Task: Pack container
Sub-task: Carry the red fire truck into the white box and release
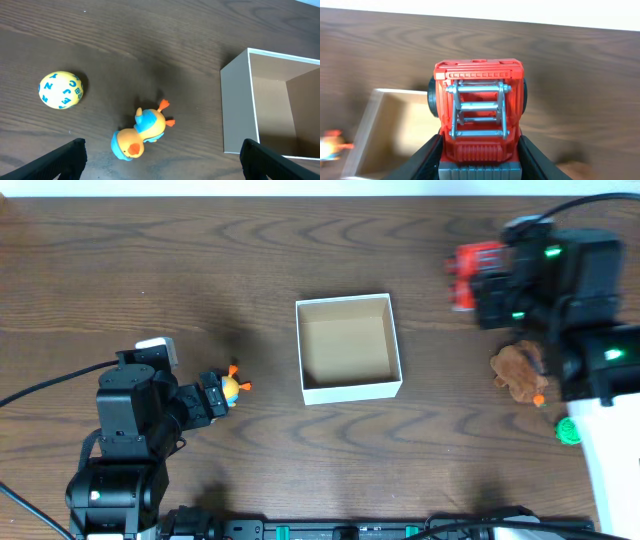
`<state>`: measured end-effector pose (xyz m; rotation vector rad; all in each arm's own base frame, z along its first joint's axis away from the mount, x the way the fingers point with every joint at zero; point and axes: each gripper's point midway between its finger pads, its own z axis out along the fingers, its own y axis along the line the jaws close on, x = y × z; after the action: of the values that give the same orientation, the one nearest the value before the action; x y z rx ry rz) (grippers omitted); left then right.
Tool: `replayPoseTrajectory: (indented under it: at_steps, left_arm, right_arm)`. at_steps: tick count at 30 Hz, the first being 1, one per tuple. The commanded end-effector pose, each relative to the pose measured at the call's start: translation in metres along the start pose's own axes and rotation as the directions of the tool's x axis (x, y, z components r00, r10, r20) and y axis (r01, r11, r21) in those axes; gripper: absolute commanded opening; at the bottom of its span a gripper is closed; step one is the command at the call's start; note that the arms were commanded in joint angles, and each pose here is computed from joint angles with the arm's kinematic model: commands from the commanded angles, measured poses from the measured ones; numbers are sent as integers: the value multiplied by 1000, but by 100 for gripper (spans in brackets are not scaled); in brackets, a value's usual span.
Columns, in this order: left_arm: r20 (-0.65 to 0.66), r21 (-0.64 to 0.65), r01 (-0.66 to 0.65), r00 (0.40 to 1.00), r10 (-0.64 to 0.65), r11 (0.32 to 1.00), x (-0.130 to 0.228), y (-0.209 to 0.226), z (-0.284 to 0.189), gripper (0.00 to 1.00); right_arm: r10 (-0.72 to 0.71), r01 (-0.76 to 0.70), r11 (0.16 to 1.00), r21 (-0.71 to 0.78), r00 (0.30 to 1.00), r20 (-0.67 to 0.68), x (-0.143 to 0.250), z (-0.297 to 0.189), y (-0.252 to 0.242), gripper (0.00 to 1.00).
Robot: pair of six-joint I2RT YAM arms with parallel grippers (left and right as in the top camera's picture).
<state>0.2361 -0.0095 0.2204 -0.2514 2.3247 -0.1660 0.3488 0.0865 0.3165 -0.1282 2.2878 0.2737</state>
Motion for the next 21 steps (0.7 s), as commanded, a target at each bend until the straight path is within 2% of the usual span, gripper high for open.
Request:
replayPoseTrajectory:
  at_steps: [1, 6, 9, 13, 21]
  left_arm:
    - [16, 12, 3, 1000, -3, 1000, -6, -3, -5, 98]
    - [15, 12, 3, 1000, -3, 1000, -6, -3, -5, 98]
    - [14, 12, 3, 1000, -3, 1000, -5, -2, -4, 98]
    - [9, 11, 3, 1000, -4, 1000, -4, -2, -4, 98]
    - [-9, 6, 4, 1000, -4, 1000, 0, -1, -4, 98]
  right_arm:
    - [117, -117, 992, -35, 993, -21, 4, 10, 43, 1]
    - [86, -89, 996, -17, 989, -118, 35, 47, 94, 1]
    - [69, -69, 998, 6, 970, -233, 67, 79, 113, 1]
    - [121, -91, 991, 97, 922, -367, 108, 119, 110, 1]
    - [140, -24, 972, 232, 857, -495, 160, 180, 86, 1]
